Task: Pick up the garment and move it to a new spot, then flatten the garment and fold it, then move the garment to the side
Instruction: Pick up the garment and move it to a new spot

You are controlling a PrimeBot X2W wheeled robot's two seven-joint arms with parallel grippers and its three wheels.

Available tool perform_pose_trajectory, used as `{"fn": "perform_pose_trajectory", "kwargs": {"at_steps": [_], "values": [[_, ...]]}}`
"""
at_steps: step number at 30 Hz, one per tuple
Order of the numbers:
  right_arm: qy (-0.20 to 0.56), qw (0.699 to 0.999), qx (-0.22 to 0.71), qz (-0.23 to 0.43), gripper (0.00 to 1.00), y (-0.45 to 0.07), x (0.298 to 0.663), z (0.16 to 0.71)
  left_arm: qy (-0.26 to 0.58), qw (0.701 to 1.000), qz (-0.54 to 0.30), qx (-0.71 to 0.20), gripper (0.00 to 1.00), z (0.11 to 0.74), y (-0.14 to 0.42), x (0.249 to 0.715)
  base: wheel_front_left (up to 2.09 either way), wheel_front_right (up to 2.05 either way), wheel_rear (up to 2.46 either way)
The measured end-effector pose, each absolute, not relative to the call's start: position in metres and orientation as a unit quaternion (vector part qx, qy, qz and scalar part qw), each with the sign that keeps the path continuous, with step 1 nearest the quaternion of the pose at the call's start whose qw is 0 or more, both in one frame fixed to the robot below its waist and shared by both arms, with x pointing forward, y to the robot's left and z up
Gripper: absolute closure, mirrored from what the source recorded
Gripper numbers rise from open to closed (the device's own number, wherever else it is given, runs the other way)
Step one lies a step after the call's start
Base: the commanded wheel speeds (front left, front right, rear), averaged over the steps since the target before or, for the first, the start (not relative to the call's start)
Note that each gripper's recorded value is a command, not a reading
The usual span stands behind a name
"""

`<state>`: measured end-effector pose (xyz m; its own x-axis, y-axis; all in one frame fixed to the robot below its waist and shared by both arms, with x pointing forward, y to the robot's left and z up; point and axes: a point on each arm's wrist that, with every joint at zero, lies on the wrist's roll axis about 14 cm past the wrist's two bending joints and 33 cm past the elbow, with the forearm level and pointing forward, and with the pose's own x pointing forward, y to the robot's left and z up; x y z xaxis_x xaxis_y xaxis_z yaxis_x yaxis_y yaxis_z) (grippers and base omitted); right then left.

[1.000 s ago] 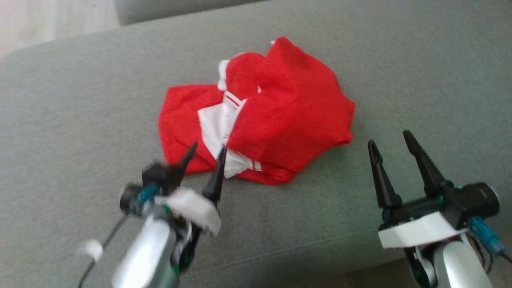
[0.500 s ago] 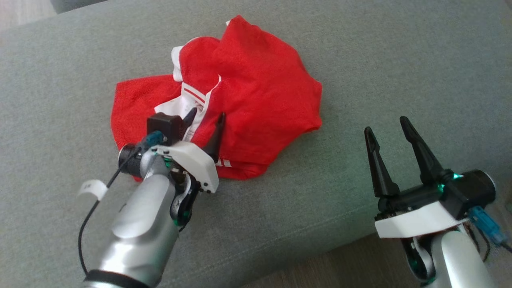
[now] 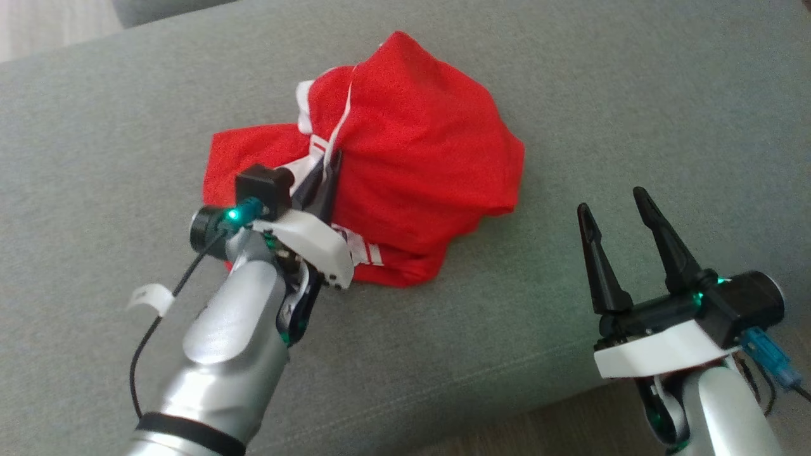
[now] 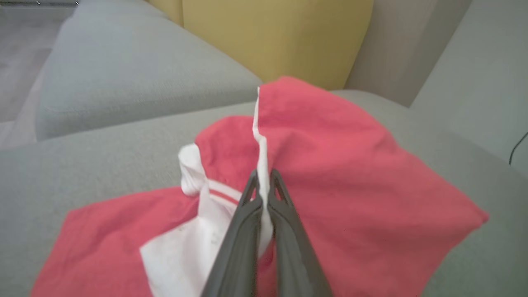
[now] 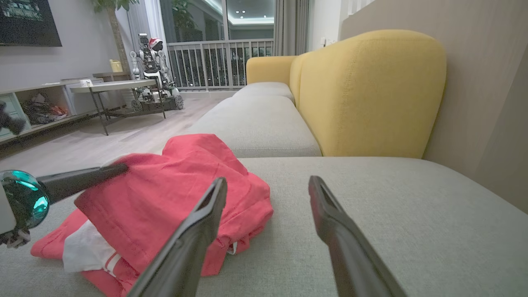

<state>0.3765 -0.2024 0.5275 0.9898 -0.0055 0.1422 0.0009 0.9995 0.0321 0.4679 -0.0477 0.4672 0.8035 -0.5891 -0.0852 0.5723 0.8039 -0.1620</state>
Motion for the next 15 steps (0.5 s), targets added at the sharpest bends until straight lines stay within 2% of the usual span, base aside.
{"fn": "perform_pose_trajectory", "kwargs": {"at_steps": [7,15], "values": [[-0.088,0.996,0.023,0.024,0.0,-0.186,0.377,0.538,-0.054,0.962,-0.257,-0.077,1.0,0.551,-0.008,0.486,0.0,0.0,0.0],[-0.114,0.991,0.03,0.056,0.0,-0.165,0.376,0.555,-0.213,0.961,-0.171,-0.053,1.0,0.673,0.081,0.495,0.0,0.0,0.0]]}}
